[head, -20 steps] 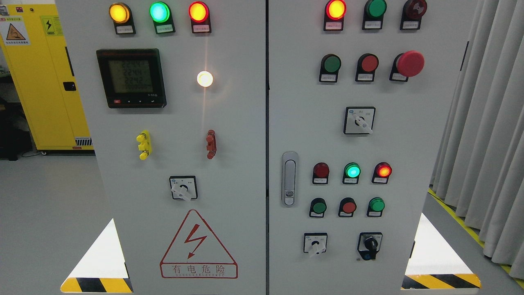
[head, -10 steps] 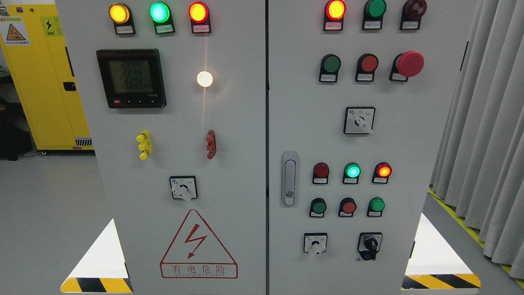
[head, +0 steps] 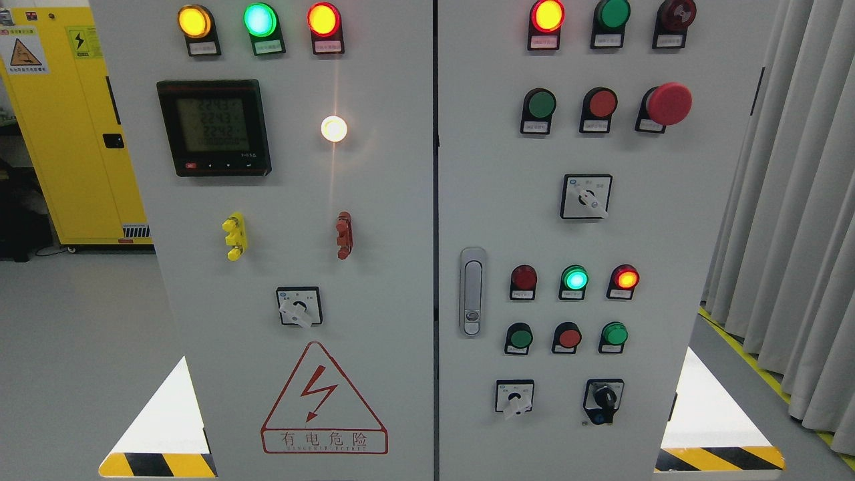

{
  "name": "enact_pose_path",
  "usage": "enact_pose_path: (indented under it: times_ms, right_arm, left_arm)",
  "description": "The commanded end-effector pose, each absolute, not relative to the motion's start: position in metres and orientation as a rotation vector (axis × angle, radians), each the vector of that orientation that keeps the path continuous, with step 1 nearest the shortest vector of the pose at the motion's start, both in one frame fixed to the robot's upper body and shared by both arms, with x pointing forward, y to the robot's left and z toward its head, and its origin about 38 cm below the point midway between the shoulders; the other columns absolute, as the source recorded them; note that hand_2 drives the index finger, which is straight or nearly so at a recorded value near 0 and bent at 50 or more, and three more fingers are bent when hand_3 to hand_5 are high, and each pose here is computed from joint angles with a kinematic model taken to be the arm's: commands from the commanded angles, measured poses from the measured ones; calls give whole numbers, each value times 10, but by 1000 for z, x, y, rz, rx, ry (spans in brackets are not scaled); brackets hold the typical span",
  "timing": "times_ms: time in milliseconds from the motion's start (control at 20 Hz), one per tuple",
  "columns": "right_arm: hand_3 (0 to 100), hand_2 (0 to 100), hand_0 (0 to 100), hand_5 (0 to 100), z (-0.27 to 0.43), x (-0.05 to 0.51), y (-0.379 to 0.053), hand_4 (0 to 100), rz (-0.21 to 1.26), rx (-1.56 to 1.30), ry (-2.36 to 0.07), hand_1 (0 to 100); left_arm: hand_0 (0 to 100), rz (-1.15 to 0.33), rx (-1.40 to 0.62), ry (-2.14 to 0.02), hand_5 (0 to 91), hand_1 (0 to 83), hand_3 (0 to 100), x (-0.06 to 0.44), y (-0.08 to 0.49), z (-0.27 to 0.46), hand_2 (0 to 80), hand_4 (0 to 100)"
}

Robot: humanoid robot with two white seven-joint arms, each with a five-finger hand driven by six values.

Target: Press green start button

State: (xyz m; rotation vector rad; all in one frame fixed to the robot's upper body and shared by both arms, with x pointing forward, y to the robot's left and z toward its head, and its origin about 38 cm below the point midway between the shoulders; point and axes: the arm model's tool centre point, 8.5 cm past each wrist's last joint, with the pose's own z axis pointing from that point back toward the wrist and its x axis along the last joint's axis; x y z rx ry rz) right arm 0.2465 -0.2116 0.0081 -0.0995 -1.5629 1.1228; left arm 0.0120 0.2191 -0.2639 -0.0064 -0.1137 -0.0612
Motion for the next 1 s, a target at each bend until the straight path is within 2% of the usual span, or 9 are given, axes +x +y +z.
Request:
enact_pose_path:
  times_ms: [0, 100, 150, 200, 250, 350, 400, 800, 950]
  right_arm:
    - [504, 0, 190, 401, 108, 282, -189, 513, 1240, -348, -1870, 497]
    - [636, 0, 224, 530, 130, 303, -195, 626, 1238, -486, -1927, 523]
    - [662, 0, 239, 594, 140, 312, -198, 673, 1240, -549, -1947, 534]
    - [665, 0, 243, 607, 150, 319, -198, 679, 1240, -596, -1969, 535]
    - [679, 0, 264, 701, 158, 325, -200, 724, 1242, -642, -1986, 571]
    - [681, 0, 274, 719, 174, 334, -203, 725, 1235, -744, -2020, 587]
    - [714, 0, 280, 819, 180, 337, -204, 733, 1232, -792, -2032, 633]
    - [777, 0, 287, 936, 209, 349, -206, 810, 1230, -954, -2067, 727]
    - [837, 0, 292, 984, 219, 360, -205, 850, 1262, -1010, -2054, 750]
  left_arm:
    - [120, -64, -37, -170, 0, 556, 0, 39, 200, -263, 0, 0]
    - [120, -64, -37, -170, 0, 556, 0, 39, 200, -263, 0, 0]
    - [120, -64, -37, -170, 0, 556, 0, 39, 200, -263, 0, 0]
    - [120, -65, -37, -170, 0, 556, 0, 39, 200, -263, 0, 0]
    - [120, -65, -37, -170, 0, 556, 0, 39, 200, -263, 0, 0]
    - [120, -65, -37, -170, 0, 556, 0, 39, 200, -263, 0, 0]
    - [120, -64, -37, -170, 0, 556, 0, 39, 200, -263, 0, 0]
    - [120, -65, -37, -170, 0, 556, 0, 39, 200, -263, 0, 0]
    - [120, -64, -37, -170, 0, 556, 0, 39, 200, -263, 0, 0]
